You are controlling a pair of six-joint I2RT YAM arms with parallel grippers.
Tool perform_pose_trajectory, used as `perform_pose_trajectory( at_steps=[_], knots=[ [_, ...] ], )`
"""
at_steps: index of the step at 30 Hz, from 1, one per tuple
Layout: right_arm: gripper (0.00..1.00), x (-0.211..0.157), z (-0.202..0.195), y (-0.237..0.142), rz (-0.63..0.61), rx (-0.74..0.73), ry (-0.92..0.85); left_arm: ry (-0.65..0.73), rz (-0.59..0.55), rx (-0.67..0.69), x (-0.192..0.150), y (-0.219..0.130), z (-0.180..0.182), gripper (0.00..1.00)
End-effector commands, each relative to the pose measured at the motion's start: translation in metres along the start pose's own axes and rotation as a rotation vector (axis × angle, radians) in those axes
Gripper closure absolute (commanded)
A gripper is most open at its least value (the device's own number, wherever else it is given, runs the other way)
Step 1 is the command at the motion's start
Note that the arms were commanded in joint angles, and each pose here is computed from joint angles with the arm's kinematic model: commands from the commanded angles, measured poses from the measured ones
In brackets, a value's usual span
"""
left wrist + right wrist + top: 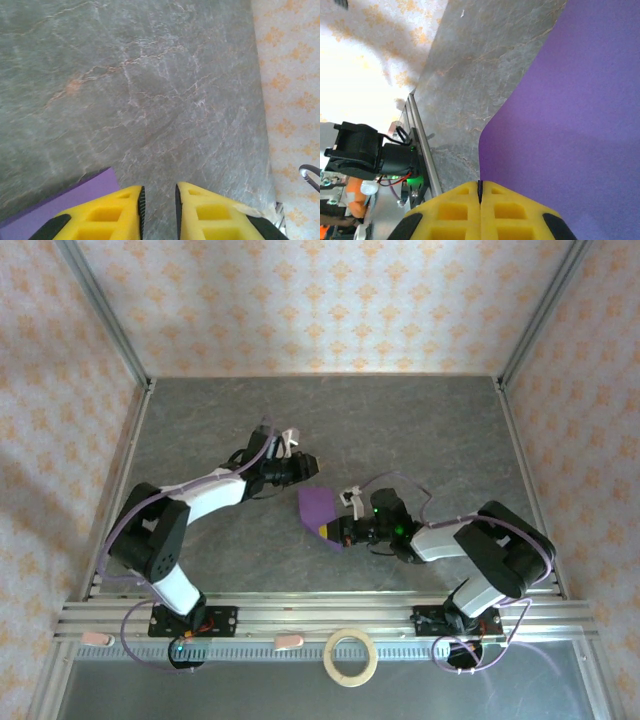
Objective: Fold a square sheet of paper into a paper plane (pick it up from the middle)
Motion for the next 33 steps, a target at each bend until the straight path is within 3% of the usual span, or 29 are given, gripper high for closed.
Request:
perform_pose_trajectory(
  at_steps=[1, 7, 15, 27, 33],
  knots=[
    [1.0, 0.0, 0.005, 0.0, 0.005, 0.04, -0.011, 0.058, 0.062, 0.027, -0.003, 0.016, -0.002, 0.8],
    [1.0, 0.0, -0.001, 0.001, 0.006, 0.015, -0.008, 0.051, 0.132, 0.06, -0.013, 0.043, 0.012, 0.87],
    [1.0, -0.001, -0.005, 0.002, 0.013, -0.004, -0.003, 0.074, 0.235, 0.092, -0.035, 0.066, 0.03, 0.89],
    [1.0, -0.004, -0.011, 0.006, 0.032, -0.018, 0.01, 0.096, 0.277, 0.147, -0.047, 0.069, 0.044, 0.94],
    [1.0, -0.004, -0.013, 0.007, 0.035, -0.027, 0.018, 0.112, 0.211, 0.106, -0.04, 0.048, 0.026, 0.94]
  ],
)
Point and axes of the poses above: each hand's point on the last joint's axis, 136 mm out from that joint toward the fingers, its own y axis out along the fingers, its own z axis along the line the jaws close on, x = y × z, the point moved 4 cm from there along -y, back along the fingers, and after that the axes turned 4 degrees about y, right-handed, at the moved point
